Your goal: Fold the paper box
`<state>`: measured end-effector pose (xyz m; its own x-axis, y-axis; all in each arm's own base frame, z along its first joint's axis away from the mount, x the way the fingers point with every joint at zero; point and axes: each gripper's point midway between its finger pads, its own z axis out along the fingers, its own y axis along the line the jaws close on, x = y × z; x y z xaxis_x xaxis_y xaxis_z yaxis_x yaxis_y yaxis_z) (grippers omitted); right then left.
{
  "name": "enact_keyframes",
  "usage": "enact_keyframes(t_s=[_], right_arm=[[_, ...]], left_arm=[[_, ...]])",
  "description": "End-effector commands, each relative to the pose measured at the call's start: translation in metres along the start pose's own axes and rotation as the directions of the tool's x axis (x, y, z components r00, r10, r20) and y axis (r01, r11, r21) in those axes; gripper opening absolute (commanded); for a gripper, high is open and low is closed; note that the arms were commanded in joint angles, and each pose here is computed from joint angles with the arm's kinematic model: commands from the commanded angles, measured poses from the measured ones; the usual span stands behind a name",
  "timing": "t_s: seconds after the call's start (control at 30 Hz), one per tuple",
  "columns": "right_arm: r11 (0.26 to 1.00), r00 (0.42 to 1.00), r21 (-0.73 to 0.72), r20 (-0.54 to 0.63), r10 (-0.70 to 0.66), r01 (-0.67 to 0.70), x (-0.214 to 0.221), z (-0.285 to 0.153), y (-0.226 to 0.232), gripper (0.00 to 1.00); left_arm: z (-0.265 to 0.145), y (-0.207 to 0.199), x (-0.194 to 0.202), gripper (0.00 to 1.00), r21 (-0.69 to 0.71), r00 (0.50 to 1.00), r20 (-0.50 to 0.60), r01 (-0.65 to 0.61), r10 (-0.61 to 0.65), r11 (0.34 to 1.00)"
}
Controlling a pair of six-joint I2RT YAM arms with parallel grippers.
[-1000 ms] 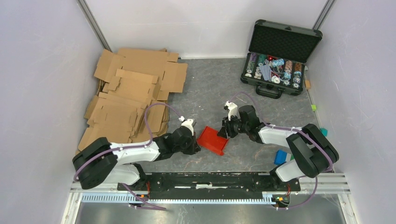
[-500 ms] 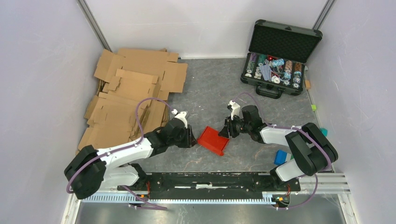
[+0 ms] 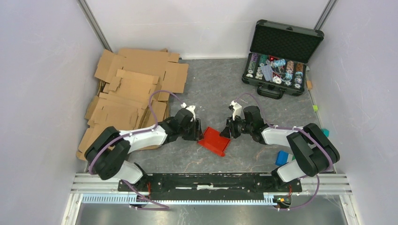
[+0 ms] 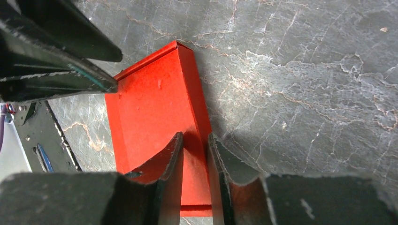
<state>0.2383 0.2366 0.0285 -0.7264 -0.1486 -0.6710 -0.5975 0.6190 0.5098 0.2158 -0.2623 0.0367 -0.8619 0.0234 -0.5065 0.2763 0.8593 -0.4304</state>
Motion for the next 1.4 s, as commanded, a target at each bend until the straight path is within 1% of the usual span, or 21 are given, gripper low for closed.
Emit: enact_keyframes(t_s=[0.0,0.13,0.27,0.43,0.53,0.7,0.87,0.93,1.07,1.13,1.2,1.3,1.37], right_arm=[[0.996,0.994,0.068,-0.093,0.062,-0.055,0.036,-0.006,-0.014,0.3],[0.994,0.997,0.105,-0.064,0.046,-0.039,0.028,-0.011,-0.016,0.39],[0.987,0.999,0.161,-0.025,0.021,-0.017,0.015,-0.02,-0.02,0.48],[0.974,0.999,0.225,0.023,-0.027,0.022,-0.002,-0.036,-0.021,0.61],[0.965,0.997,0.256,0.031,-0.07,0.06,-0.004,-0.048,-0.022,0.65],[0.962,0.995,0.256,0.014,-0.101,0.094,0.005,-0.055,-0.02,0.63],[0.963,0.995,0.253,0.013,-0.098,0.091,0.013,-0.053,-0.023,0.54],[0.968,0.996,0.237,0.024,-0.091,0.083,0.012,-0.048,-0.022,0.54],[0.987,0.996,0.154,0.057,-0.063,0.054,0.003,-0.035,-0.01,0.54],[0.989,0.996,0.143,0.073,-0.06,0.049,-0.001,-0.033,-0.009,0.58],[0.991,0.996,0.125,0.074,-0.057,0.047,0.0,-0.031,-0.007,0.59],[0.996,0.998,0.075,0.054,-0.043,0.039,0.007,-0.028,0.0,0.58],[0.998,0.998,0.049,0.045,-0.033,0.03,0.013,-0.028,0.003,0.55]], left_arm=[[0.013,-0.02,-0.025,0.54,0.099,0.999,0.005,-0.034,0.034,0.995],[0.023,-0.019,-0.022,0.47,0.104,0.998,-0.051,-0.039,0.045,0.994],[0.029,-0.018,-0.016,0.37,0.105,0.992,-0.11,-0.054,0.065,0.993],[0.033,-0.016,-0.012,0.31,0.098,0.989,-0.131,-0.06,0.072,0.993],[0.032,-0.017,-0.012,0.26,0.105,0.988,-0.131,-0.063,0.077,0.992],[0.031,-0.023,-0.012,0.19,0.133,0.985,-0.147,-0.07,0.089,0.989],[0.026,-0.027,-0.012,0.09,0.135,0.979,-0.179,-0.069,0.092,0.988],[0.023,-0.029,-0.013,0.07,0.143,0.977,-0.191,-0.072,0.099,0.987],[0.02,-0.03,-0.017,0.06,0.14,0.976,-0.185,-0.086,0.112,0.986],[0.019,-0.029,-0.019,0.06,0.129,0.976,-0.183,-0.096,0.119,0.987],[0.02,-0.029,-0.022,0.05,0.125,0.976,-0.177,-0.106,0.128,0.986],[0.021,-0.032,-0.028,0.04,0.133,0.974,-0.168,-0.129,0.15,0.983],[0.021,-0.037,-0.033,0.03,0.147,0.973,-0.16,-0.145,0.168,0.978]])
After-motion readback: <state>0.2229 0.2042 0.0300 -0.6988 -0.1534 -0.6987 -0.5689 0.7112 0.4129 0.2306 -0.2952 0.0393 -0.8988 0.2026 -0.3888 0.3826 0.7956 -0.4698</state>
